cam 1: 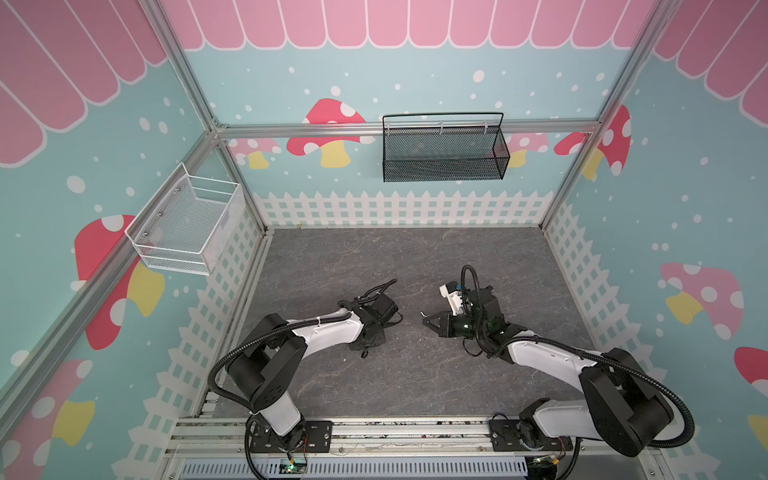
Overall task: Unlock with the key
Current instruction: 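Lift the blue padlock with the left gripper while the right gripper approaches with the key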
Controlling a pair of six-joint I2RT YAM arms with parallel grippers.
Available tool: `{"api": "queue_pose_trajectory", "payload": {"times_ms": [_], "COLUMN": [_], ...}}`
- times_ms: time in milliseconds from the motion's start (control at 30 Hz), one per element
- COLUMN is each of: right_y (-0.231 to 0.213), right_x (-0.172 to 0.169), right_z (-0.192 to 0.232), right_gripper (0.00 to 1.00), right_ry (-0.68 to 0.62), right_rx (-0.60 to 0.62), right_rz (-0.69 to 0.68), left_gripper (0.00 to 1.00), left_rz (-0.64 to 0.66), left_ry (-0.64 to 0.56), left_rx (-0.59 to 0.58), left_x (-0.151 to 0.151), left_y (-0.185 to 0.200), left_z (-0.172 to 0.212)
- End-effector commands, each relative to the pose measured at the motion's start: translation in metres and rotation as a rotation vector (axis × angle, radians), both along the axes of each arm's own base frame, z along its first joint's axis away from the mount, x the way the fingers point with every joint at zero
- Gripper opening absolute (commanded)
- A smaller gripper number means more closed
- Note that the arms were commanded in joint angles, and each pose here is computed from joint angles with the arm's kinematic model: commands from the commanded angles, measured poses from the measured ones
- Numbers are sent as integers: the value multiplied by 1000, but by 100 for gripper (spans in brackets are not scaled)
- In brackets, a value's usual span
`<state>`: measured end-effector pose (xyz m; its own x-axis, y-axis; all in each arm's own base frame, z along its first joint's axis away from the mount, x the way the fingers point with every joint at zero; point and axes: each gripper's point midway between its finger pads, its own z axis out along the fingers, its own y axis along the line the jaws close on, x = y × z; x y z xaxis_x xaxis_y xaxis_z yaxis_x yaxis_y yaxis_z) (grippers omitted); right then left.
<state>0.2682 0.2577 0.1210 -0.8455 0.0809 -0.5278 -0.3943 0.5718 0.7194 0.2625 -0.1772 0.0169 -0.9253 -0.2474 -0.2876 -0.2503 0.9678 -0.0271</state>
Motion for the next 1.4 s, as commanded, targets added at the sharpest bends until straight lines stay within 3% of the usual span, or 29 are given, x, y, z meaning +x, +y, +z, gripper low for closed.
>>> {"api": "queue_pose_trajectory", "payload": {"times_ms": [0,267,633,967,1367], "right_y": [2,3,2,-8,-1], "right_x": [0,1,-2,-6,-18], "right_z": [-2,-1,7,25,32], "right_gripper": [0,0,0,0,0], "right_ry": [2,3,-9,-27,-21], "right_rx": [4,10,23,27,24], "right_rz": [5,4,1,-48,-105], "left_gripper": [32,21,0,0,0], "left_rz": [12,1,0,13,142], "left_ry": [47,44,-32,-187,-427], "left_rx": [46,40,-24,-187,-364], "left_x": [-9,-8,3,16,36], "left_y": [9,7,-3,-28,-51], "left_z": [-9,-6,24,91,172]}}
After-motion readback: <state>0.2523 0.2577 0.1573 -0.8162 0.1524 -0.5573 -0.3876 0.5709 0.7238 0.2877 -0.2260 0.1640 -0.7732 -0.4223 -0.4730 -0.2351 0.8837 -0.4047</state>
